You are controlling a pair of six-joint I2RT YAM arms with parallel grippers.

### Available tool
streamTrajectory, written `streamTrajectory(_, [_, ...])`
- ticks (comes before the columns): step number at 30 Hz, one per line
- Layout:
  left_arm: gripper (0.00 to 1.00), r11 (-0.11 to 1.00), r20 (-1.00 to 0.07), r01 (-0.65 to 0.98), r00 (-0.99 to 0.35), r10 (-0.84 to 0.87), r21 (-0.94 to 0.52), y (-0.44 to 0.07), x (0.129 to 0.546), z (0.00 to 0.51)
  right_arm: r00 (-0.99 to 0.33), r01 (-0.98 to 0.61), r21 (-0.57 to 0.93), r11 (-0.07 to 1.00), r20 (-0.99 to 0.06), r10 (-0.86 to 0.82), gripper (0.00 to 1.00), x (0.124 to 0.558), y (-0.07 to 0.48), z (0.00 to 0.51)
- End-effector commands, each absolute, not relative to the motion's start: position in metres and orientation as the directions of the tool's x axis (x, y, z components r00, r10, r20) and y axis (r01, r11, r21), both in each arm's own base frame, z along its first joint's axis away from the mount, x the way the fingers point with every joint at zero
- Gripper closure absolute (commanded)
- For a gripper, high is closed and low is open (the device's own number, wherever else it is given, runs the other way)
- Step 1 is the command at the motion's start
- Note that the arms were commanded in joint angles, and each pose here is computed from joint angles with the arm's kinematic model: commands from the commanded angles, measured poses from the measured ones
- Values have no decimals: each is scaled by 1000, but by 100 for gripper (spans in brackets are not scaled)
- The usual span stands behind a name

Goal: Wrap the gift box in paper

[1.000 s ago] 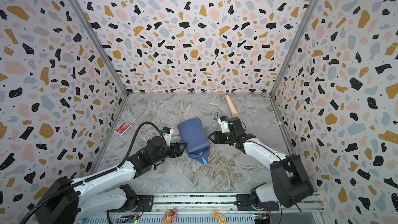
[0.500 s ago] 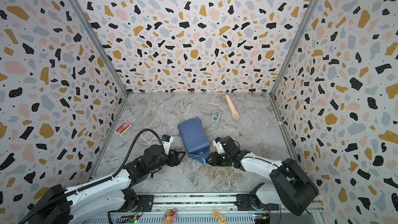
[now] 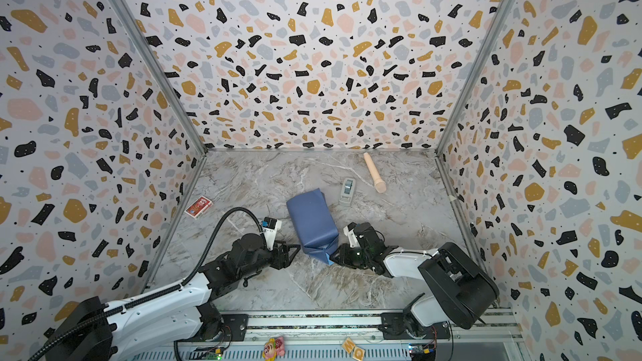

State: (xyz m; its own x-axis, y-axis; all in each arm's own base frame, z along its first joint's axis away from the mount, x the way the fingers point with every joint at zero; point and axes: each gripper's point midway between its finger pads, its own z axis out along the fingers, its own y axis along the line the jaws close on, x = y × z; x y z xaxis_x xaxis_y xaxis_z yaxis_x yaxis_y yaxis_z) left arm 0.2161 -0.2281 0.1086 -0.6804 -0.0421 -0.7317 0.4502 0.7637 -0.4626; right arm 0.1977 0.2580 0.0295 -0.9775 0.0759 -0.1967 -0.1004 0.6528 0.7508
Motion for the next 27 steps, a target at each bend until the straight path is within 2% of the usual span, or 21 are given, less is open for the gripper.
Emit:
streamTrajectory(1, [29,736,-766,495,-641,-49,-461,-235,217,126,-982,-41,754,655,-151,112,70,192,255,20])
streamTrajectory(12, [29,731,-766,507,-642,-32,-456,-235,214,121,-971,-66,783,618,-193,141,76,200,259,27])
streamTrajectory(16, [29,729,-765,509,-643,-31,-457,-235,214,121,-972,-57,735,675,-196,131,76,198,253,16])
streamTrajectory(27, [29,727,-759,508,-651,-28,-462,-235,212,118,-954,-99,542,835,-290,74,78,199,239,1])
